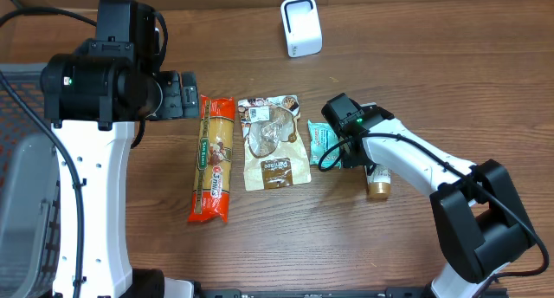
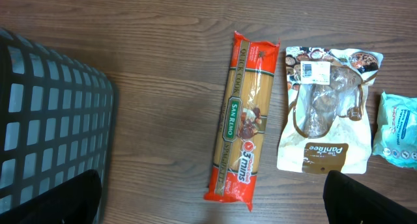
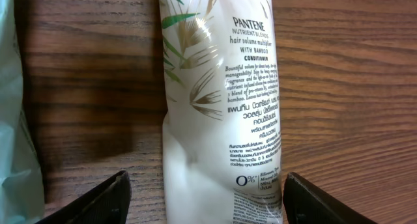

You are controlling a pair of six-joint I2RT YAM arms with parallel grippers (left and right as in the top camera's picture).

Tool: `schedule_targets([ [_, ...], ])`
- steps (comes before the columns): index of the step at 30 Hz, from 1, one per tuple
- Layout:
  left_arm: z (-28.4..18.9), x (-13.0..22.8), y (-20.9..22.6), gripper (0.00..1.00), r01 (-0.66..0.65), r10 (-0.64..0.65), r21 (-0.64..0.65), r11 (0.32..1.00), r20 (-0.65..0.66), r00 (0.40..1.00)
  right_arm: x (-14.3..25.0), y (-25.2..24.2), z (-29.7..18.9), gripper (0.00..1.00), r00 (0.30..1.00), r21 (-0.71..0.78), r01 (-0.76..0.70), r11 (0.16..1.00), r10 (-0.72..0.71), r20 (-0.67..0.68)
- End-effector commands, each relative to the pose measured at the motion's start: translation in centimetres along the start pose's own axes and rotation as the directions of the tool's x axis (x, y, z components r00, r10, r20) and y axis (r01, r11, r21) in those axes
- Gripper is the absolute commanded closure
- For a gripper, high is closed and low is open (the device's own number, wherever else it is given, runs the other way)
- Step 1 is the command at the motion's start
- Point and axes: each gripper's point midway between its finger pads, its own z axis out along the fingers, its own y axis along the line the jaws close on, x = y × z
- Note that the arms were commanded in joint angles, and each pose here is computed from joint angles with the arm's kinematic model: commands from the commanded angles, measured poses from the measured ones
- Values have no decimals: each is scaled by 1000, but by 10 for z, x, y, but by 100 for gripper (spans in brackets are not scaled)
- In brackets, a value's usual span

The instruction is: Scan the item barcode

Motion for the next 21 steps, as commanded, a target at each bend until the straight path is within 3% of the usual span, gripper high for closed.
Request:
schedule_targets([
  [1, -1, 0, 4, 0, 23, -23, -14, 1000, 5, 1000, 2, 0, 4, 25, 1000, 11, -18, 1000, 18, -5],
  [10, -1, 0, 4, 0, 23, -23, -14, 1000, 5, 1000, 4, 3, 7, 26, 999, -2, -50, 999, 50, -6],
  [21, -1, 0, 4, 0, 23, -23, -14, 1000, 5, 1000, 28, 6, 31, 53, 999, -16, -46, 999, 45, -26],
])
